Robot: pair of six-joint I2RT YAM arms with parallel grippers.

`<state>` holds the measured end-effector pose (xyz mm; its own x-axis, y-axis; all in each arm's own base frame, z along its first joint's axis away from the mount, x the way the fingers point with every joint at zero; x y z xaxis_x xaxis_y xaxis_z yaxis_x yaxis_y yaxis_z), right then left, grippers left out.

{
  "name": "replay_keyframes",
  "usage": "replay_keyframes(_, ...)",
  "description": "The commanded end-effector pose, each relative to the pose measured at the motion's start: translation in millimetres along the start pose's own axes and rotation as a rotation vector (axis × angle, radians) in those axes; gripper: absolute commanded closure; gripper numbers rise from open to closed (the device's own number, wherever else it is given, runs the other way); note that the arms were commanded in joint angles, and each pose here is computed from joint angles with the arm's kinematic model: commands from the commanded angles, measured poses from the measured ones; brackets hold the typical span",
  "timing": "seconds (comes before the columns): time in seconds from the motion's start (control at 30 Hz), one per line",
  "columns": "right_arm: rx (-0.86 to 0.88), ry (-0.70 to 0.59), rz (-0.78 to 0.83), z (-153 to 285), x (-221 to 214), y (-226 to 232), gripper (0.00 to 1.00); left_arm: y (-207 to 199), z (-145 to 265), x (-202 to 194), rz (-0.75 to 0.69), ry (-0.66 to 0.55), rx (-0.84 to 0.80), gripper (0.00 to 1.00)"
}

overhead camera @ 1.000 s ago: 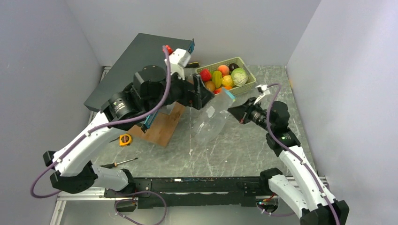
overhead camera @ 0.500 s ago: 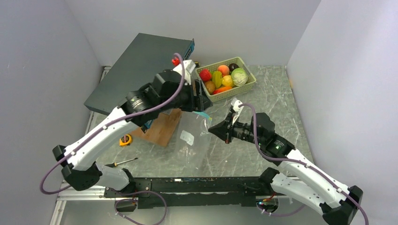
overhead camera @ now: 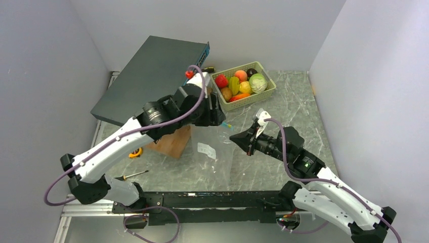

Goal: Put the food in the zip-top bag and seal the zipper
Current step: Open the zipper of the food storage bag at the center of the board.

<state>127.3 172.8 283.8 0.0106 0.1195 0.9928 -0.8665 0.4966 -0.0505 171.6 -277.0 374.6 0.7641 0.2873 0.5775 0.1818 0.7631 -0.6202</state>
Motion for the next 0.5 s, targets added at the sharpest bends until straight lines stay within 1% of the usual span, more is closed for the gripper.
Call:
replay_keyframes(0.0, -0.068, -0.088, 0.052, 6, 25, -7, 1.00, 4, 36, 12, 0.267, -0.126, 0.015, 0.31)
replay_keyframes(0.07, -0.063, -0.075, 0.056, 4, 23, -7, 1.00, 4, 40, 13, 0.408, -0.148, -0.001, 0.29)
replay_keyframes(0.13, -0.048, -0.078, 0.058, 3, 23, -4, 1.00, 4, 40, 11, 0.540, -0.145, -0.003, 0.28)
replay_keyframes(0.2, -0.045, -0.085, 0.060, 3, 23, -3, 1.00, 7, 38, 12, 0.640, -0.149, 0.069, 0.28)
replay_keyframes(0.27, -0.029, -0.088, 0.058, 1, 22, 0, 1.00, 9, 32, 16, 0.678, -0.157, 0.167, 0.29)
replay_keyframes(0.33, -0.010, -0.090, 0.059, 0, 23, 3, 1.00, 8, 25, 19, 0.726, -0.139, 0.248, 0.30)
replay_keyframes(0.47, -0.005, -0.098, 0.066, 2, 25, 6, 1.00, 10, 4, 17, 0.749, -0.120, 0.397, 0.32)
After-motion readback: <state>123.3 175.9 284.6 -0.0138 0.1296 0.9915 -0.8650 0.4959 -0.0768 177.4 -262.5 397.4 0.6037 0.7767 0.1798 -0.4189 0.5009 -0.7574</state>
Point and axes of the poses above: each gripper's point midway between its finger pads, its own z axis back along the fingers, its own y axis along the line the jaws close on, x = y × z, the point moved 8 cm from there along z, back along the fingers, and after that the axes turned 13 degrees about z, right-handed, at the moved point
